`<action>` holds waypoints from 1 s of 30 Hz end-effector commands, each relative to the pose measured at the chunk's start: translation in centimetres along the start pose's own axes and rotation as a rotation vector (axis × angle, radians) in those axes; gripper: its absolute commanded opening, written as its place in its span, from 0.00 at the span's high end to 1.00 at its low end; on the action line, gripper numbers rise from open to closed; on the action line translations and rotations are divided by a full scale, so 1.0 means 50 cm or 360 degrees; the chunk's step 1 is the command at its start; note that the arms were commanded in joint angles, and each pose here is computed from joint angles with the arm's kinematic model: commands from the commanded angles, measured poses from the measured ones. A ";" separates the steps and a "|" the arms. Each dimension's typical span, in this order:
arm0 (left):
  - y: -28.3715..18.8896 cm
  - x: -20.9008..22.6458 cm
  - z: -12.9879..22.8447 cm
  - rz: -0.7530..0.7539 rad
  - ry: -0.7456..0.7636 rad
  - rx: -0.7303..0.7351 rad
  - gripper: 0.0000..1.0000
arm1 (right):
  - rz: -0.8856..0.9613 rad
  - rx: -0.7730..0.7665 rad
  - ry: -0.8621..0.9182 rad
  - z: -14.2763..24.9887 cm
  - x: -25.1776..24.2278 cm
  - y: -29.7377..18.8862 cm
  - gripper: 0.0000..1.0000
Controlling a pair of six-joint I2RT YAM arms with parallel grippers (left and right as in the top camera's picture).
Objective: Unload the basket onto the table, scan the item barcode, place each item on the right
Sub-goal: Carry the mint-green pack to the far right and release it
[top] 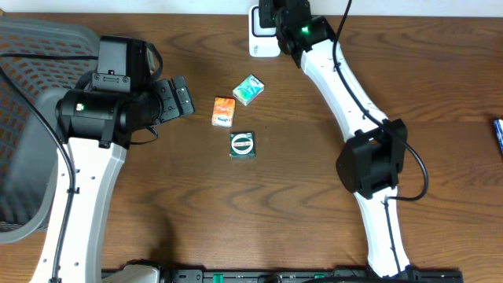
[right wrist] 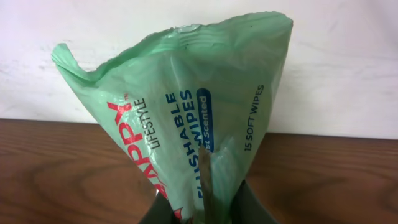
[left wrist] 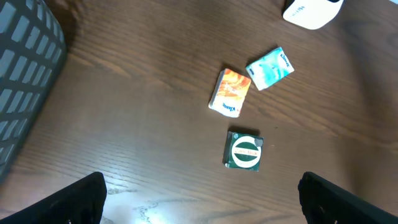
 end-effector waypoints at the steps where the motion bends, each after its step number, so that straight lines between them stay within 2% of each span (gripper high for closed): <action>1: -0.006 0.003 -0.006 -0.0009 0.0004 -0.0018 0.02 | 0.0015 0.0092 -0.0026 0.078 -0.005 0.064 0.99; 8: -0.006 0.003 -0.006 -0.0009 0.0004 -0.0018 0.02 | 0.0031 0.0137 -0.0038 0.113 -0.011 0.087 0.99; 30: -0.006 0.003 -0.006 -0.0009 0.0004 -0.0018 0.02 | -0.0027 -0.0082 0.0030 -0.041 -0.003 -0.010 0.99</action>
Point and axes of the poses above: each gripper's point midway between its finger pads, its own y axis out along the fingers, its own x axis along the line the jaws close on, z = x × y, the point moved 1 cm from there along -y, back along the fingers, and after that the axes turned 10 degrees about y, right-handed, at the moved point
